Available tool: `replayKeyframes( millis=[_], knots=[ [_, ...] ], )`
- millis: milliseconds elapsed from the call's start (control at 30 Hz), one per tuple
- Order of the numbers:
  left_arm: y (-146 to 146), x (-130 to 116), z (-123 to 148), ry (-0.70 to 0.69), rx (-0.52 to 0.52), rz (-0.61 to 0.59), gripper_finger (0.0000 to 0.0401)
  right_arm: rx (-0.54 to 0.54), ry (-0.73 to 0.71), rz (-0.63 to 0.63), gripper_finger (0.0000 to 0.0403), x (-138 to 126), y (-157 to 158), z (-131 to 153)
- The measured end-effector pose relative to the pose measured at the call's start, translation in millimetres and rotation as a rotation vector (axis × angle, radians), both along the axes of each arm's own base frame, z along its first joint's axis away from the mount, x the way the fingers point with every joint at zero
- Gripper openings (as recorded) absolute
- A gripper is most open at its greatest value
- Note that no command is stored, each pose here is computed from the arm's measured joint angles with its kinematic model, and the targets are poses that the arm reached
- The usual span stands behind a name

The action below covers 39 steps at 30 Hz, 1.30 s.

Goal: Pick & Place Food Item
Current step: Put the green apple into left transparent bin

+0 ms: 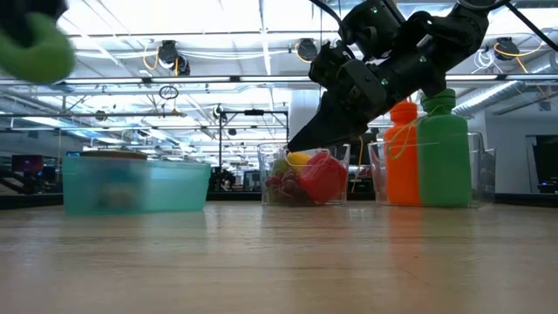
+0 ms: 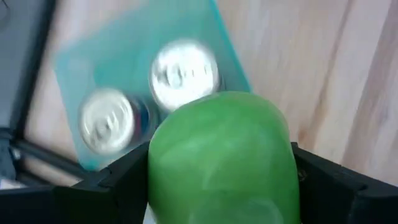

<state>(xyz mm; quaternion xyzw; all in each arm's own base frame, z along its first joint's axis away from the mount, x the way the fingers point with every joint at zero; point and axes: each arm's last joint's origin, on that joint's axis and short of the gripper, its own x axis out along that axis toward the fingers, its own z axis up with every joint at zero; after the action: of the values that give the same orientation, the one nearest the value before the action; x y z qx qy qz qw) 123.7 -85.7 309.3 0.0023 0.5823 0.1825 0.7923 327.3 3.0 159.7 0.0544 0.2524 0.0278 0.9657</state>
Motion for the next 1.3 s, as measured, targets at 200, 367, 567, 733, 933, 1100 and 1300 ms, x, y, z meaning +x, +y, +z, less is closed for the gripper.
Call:
replayKeyframes(
  millis=[200, 367, 567, 733, 933, 1100, 1300],
  knots=[
    [21.5, 13.7, 41.6, -0.216, 0.154, 0.032, 0.0303, -0.007, -0.008, 0.003, 0.0, 0.3, -0.1, 0.6],
    [47.0, 30.5, 64.0, -0.344, 0.249, 0.153, 0.0303, -0.022, -0.022, 0.012, 0.0, 0.9, 0.0, 1.7],
    [81.2, 68.3, 83.0, -0.555, 0.242, 0.198, 0.0291, -0.025, -0.038, 0.009, 0.0, 1.6, -0.2, 3.1],
    [121.9, 111.7, 90.1, -0.704, 0.183, 0.104, 0.0293, -0.016, 0.014, 0.047, 0.0, -1.1, 12.4, -1.3],
    [176.5, 175.8, 57.7, -0.752, 0.129, 0.041, 0.0301, -0.058, 0.069, 0.127, 0.0, -5.5, 29.8, -6.3],
    [218.1, 224.2, 1.7, -0.721, 0.061, 0.037, 0.0302, -0.057, 0.076, 0.133, 0.0, -6.1, 32.2, -6.9],
    [247.5, 254.7, -62.3, -0.652, -0.034, 0.004, 0.0303, -0.057, 0.151, 0.131, 0.0, -10.4, 31.9, -12.7]
  ],
)
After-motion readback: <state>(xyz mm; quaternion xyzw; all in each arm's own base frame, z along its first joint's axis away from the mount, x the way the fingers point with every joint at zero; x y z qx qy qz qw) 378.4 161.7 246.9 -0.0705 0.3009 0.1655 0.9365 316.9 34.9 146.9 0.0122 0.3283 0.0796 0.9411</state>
